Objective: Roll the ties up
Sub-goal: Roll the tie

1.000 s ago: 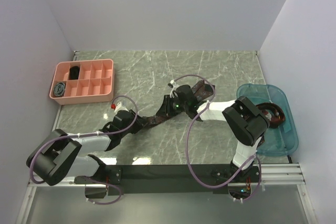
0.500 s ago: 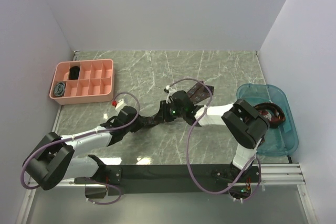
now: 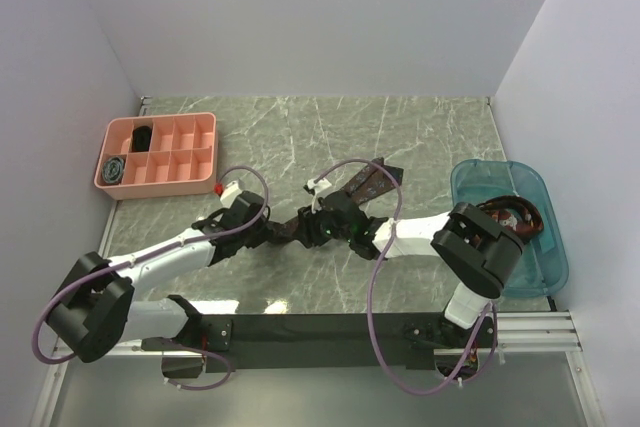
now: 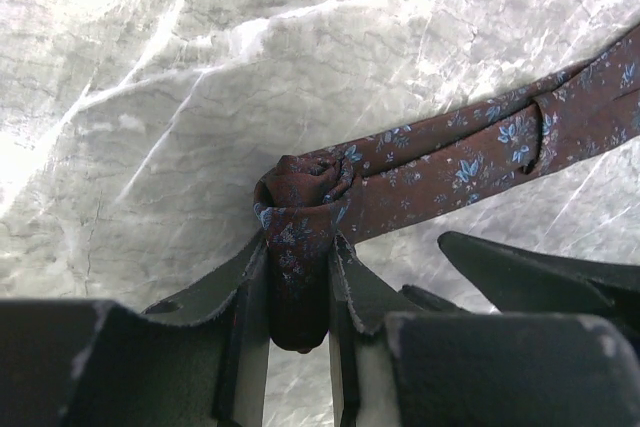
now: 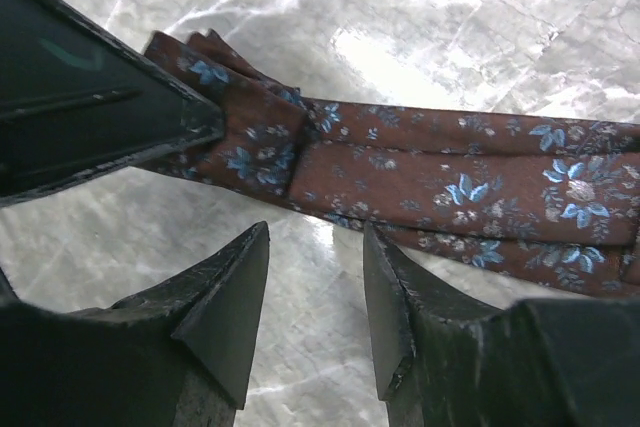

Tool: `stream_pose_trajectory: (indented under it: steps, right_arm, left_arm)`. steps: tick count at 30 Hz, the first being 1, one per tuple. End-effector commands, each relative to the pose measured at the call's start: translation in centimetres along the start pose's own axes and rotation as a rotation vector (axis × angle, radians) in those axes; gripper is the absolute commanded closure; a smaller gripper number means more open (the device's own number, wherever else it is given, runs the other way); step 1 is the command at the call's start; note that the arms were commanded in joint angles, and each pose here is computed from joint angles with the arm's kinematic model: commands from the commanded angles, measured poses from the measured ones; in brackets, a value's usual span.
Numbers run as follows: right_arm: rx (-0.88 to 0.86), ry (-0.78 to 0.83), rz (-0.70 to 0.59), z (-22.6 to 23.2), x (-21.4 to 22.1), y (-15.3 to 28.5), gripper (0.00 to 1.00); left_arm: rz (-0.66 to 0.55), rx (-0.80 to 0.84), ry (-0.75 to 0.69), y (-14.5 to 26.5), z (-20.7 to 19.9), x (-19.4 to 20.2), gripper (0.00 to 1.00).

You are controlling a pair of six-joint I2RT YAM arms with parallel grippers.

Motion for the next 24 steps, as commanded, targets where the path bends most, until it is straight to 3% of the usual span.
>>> stream_pose_trajectory:
  steps: [1,8,14,20,24]
  right_arm:
    - [-0.011,0.053,-0.063,0.2,-2.1,-0.2,0.51]
    - [-0.040,0.071,-0.002,0.6,-2.8,-0.4,0.51]
    - [-0.098,-0.028,0.032,1.8,-3.2,-1.5,0.62]
    - [-0.103,-0.012,0.060,1.8,-3.2,-2.3,0.60]
    - [-0.076,0.077,-0.006,1.6,-2.5,-0.3,0.53]
  left_arm:
    - [-0.020,0.045,-0.046,0.6,-0.5,-0.4,0.99]
    - [0.024,0.134,0.067,-0.1,1.9,1.4,0.99]
    - [0.056,0.180,0.168,-0.3,3.6,2.5,0.99]
    - [0.042,0.182,0.176,-0.2,4.2,2.4,0.99]
    - [0.022,0.135,0.163,0.2,3.1,1.7,0.99]
Point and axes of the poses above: each gripper's point midway between its finger pads, its own y axis back along the fingers, its own z axis along the line the jaws close on, x = y × z, the point moved 5 cm from there along y, back along the fingers, and after that the axes turned 12 degrees about y, right-handed, at the moved point
